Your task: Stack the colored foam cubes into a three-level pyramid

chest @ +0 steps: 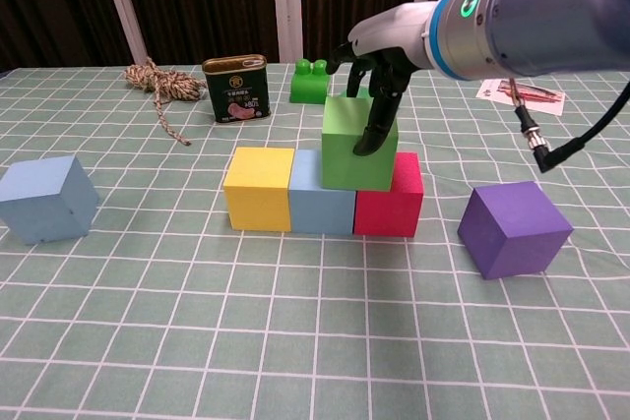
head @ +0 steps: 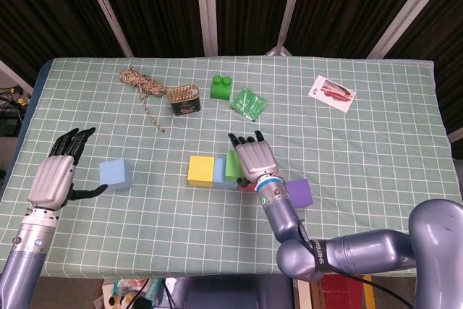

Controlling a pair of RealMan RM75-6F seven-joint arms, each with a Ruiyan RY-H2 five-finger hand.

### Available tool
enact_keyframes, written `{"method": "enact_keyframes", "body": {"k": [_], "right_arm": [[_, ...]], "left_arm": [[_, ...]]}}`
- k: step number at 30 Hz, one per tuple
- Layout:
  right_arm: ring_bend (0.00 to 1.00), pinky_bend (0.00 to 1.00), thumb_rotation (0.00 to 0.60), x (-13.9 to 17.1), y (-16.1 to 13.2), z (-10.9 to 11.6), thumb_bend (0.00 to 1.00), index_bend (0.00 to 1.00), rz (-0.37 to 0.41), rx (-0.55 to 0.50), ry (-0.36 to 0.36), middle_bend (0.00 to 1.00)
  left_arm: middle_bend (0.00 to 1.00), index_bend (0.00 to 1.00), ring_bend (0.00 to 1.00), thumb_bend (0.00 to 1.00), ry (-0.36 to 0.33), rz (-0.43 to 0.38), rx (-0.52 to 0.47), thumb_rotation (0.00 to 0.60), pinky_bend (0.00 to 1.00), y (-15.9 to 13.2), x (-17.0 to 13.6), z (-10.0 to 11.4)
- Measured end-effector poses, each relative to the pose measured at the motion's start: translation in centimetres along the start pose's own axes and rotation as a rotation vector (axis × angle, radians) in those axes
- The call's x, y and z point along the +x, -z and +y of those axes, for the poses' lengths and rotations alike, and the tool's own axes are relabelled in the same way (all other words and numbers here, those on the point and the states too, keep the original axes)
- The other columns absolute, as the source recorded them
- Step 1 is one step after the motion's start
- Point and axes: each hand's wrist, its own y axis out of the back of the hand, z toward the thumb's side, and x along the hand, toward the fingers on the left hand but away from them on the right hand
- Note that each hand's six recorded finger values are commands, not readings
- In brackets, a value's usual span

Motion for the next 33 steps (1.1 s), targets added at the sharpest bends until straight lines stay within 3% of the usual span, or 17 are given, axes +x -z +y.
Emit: {"method": "enact_keyframes", "body": {"k": [8,19,33], "right_arm": [[0.04,0.0,0.6,0.3,-0.3,-0.3,0.25,0.0,0.014,0.006,-0.02,0.0],[0.0,0.0,0.6,1.0,0.2,0.3,0.24,0.0,0.01,0.015,-0.003,0.0],[0.0,0.0,0.6,4.9,4.9,1.4,0.24,0.0,-0.037,0.013,0.006,0.0]], "left_arm": [[0.09,0.04,0.01,0.06,-0.002,-0.001,-0.001,0.6,0.03,0.0,0.0,0.1],[0.09,0.04,0.01,0.06,-0.005,-0.003,0.0,0.6,0.03,0.0,0.0,0.2],[0.09,0.04,0.01,0.06,-0.012,-0.02,0.015,0.6,0.03,-0.5,-0.3,0.3]]}}
